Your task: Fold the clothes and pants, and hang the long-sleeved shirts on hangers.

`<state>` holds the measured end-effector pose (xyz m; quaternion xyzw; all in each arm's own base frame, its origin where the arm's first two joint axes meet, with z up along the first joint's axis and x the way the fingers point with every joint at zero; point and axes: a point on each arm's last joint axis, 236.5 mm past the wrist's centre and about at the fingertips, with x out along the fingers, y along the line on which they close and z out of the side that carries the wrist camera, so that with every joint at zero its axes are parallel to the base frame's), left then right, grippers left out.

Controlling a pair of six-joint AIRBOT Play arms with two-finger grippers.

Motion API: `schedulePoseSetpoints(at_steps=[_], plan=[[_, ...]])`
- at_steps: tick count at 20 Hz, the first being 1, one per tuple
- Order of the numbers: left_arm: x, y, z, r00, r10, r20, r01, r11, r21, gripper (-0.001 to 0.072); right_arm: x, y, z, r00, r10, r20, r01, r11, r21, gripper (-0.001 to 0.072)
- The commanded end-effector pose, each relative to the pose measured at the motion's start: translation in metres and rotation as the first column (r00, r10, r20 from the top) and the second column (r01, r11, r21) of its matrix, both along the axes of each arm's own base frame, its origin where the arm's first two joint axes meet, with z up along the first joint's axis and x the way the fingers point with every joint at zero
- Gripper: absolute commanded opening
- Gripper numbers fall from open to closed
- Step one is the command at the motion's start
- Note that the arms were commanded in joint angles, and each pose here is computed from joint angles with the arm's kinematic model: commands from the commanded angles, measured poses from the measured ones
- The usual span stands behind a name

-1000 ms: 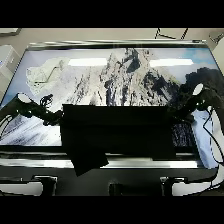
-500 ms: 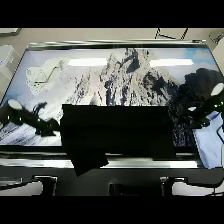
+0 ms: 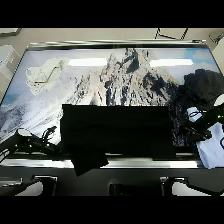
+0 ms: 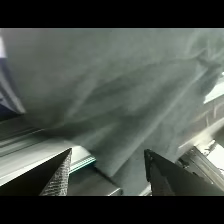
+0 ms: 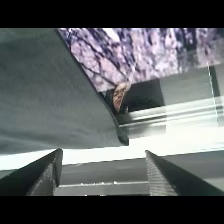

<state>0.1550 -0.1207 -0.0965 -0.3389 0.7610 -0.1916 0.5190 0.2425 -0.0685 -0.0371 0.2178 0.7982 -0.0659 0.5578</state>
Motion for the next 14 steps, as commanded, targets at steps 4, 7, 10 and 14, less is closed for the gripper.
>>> schedulePoseSetpoints(at_steps=[4,7,10,14], plan=[[0.007,-0.013,-0.025,0.999,0.029,0.027,-0.032,0.993,0.116,0.0215,-0.005,0.000,0.001,1.000,0.008,-0.010,-0.008,1.000,0.001,0.0610],[0.006,-0.013,-0.024,0.999,-0.008,0.053,0.002,0.994,0.112,0.0025,-0.020,0.002,-0.013,0.999,0.010,-0.045,-0.010,1.000,-0.003,0.0611],[0.011,-0.008,-0.021,0.997,0.013,0.074,-0.021,0.994,0.108,0.0025,-0.048,0.030,-0.045,0.995,0.000,-0.097,0.008,0.997,0.083,0.0689],[0.013,-0.007,-0.016,0.996,0.017,0.089,-0.027,0.994,0.106,0.0025,-0.066,0.043,-0.074,0.995,-0.014,-0.100,0.025,0.995,0.101,0.0669]])
